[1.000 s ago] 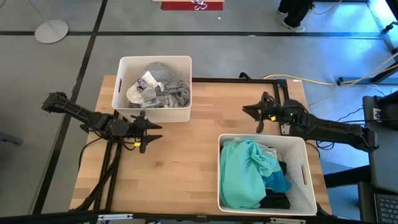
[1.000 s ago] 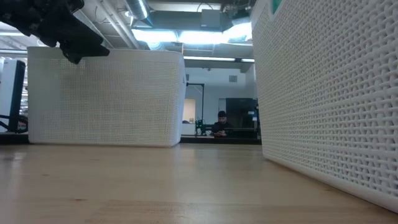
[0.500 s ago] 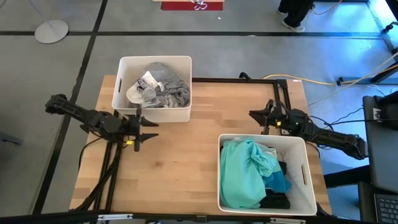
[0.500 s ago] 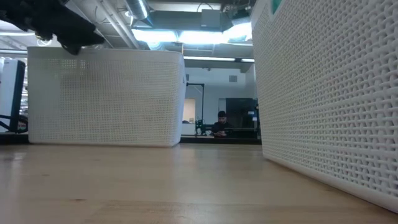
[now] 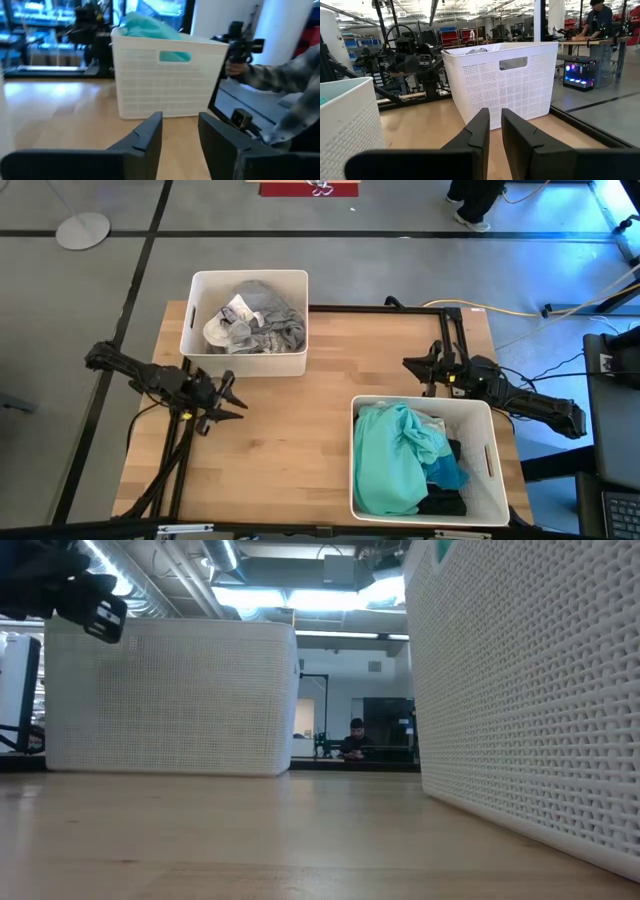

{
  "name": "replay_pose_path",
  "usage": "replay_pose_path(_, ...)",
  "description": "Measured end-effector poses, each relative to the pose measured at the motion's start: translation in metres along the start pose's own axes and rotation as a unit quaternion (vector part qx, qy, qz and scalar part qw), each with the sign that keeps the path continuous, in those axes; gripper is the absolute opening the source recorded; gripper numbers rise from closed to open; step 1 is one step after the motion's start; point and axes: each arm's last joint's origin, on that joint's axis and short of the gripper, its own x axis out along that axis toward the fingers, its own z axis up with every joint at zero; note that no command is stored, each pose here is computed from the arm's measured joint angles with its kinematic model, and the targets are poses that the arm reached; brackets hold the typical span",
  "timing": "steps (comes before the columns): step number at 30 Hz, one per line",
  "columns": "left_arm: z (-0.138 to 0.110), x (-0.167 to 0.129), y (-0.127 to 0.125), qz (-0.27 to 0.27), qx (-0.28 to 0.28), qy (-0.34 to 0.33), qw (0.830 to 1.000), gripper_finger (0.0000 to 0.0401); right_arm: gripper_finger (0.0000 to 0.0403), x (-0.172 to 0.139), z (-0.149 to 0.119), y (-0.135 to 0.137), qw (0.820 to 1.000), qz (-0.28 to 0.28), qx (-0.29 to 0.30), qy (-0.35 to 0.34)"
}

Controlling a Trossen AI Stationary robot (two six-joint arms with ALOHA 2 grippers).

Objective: Sort clothes
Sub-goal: Return to Home Position

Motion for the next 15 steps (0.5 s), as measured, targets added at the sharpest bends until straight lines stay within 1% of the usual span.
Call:
replay_pose_path(3, -0.008, -0.003, 0.001, -0.010, 0.021, -0.012, 1.000, 0.0097, 0.0050, 0.000, -0.001, 0.000, 1.000, 0.000, 0.006, 0.002)
replay_pose_path(7, -0.017, -0.005, 0.002, -0.001, 0.038, -0.035, 0.999, 0.0069, 0.0050, 0.000, -0.002, 0.001, 1.000, 0.013, 0.017, 0.008)
replay_pose_path(10, -0.017, -0.005, 0.005, 0.018, 0.053, -0.035, 0.998, 0.0052, 0.0050, 0.000, -0.002, 0.001, 1.000, 0.022, 0.018, 0.009)
replay_pose_path(15, -0.016, -0.005, 0.009, 0.049, 0.047, -0.039, 0.997, 0.0033, 0.0050, 0.000, -0.003, 0.001, 0.999, 0.025, 0.021, 0.014)
